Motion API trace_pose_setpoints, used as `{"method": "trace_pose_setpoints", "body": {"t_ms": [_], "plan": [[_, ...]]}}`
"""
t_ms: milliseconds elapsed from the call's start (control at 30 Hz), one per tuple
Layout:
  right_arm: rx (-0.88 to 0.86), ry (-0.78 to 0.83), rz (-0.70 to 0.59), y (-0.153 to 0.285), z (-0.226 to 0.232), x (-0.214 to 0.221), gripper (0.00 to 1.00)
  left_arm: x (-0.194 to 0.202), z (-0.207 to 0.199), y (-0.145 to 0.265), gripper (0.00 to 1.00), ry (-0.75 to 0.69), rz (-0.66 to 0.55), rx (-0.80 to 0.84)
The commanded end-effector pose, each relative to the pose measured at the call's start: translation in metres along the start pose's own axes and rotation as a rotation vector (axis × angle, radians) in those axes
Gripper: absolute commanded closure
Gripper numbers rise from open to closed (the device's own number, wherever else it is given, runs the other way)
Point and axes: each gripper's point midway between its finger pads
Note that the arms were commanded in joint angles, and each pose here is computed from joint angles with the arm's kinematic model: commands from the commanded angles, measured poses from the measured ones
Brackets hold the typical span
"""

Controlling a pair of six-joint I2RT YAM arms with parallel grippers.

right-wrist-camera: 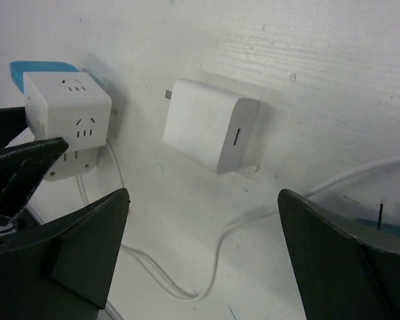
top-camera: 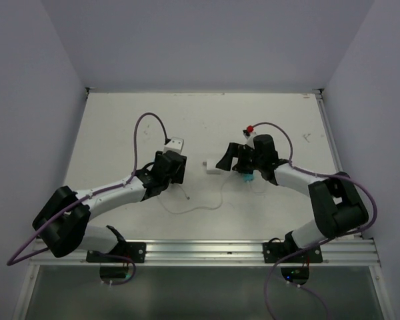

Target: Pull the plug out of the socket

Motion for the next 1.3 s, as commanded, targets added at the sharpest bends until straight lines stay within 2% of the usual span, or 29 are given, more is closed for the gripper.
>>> {"method": "trace_pose_setpoints", "body": {"t_ms": [0, 67, 133, 167, 233, 267, 400, 467, 633, 867, 967, 1100, 1267], "plan": [[0.071, 0.144, -0.047, 0.026, -0.005, -0.01, 0.01, -0.024, -0.012, 0.004, 0.78, -0.005, -0.056, 0.071], [0.069, 0.181, -0.076, 0.038, 0.001, -0.014, 0.01, -0.027, -0.014, 0.007, 0.68, -0.001, -0.062, 0.083], [0.057, 0.221, -0.094, 0.045, 0.005, -0.015, 0.01, -0.032, -0.016, 0.01, 0.62, 0.004, -0.072, 0.094], [0.054, 0.232, -0.098, 0.047, 0.006, -0.015, 0.01, -0.032, -0.016, 0.011, 0.56, 0.008, -0.074, 0.097], [0.052, 0.248, -0.101, 0.049, 0.006, -0.014, 0.01, -0.036, -0.018, 0.012, 0.51, 0.013, -0.084, 0.11], [0.05, 0.257, -0.101, 0.049, 0.006, -0.013, 0.01, -0.037, -0.019, 0.013, 0.43, 0.016, -0.086, 0.113], [0.041, 0.319, -0.083, 0.047, 0.014, -0.005, 0.01, -0.043, -0.023, 0.017, 0.27, 0.028, -0.098, 0.137], [0.045, 0.329, -0.074, 0.046, 0.016, -0.002, 0.01, -0.043, -0.021, 0.018, 0.15, 0.041, -0.1, 0.132], [0.034, 0.374, -0.055, 0.042, 0.025, 0.011, 0.01, -0.045, -0.022, 0.023, 0.01, 0.066, -0.112, 0.146], [-0.016, 0.551, -0.059, 0.038, 0.058, 0.018, 0.01, -0.08, -0.018, 0.05, 0.01, 0.167, -0.19, 0.173], [-0.043, 0.635, -0.065, 0.03, 0.074, 0.017, 0.01, -0.093, 0.002, 0.061, 0.0, 0.234, -0.217, 0.136], [-0.084, 0.755, -0.069, 0.014, 0.101, 0.022, 0.01, -0.099, 0.048, 0.071, 0.01, 0.32, -0.243, 0.061], [-0.08, 0.946, -0.049, -0.016, 0.131, 0.028, 0.01, -0.079, 0.094, 0.07, 0.01, 0.358, -0.201, -0.043]]}}
Point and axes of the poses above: each gripper's point midway between its finger pads, its own y axis back along the fingers, its own z axis along the line the jaws close on, x = y × z, and after that the axes turned 5 degrees about -y, right-handed
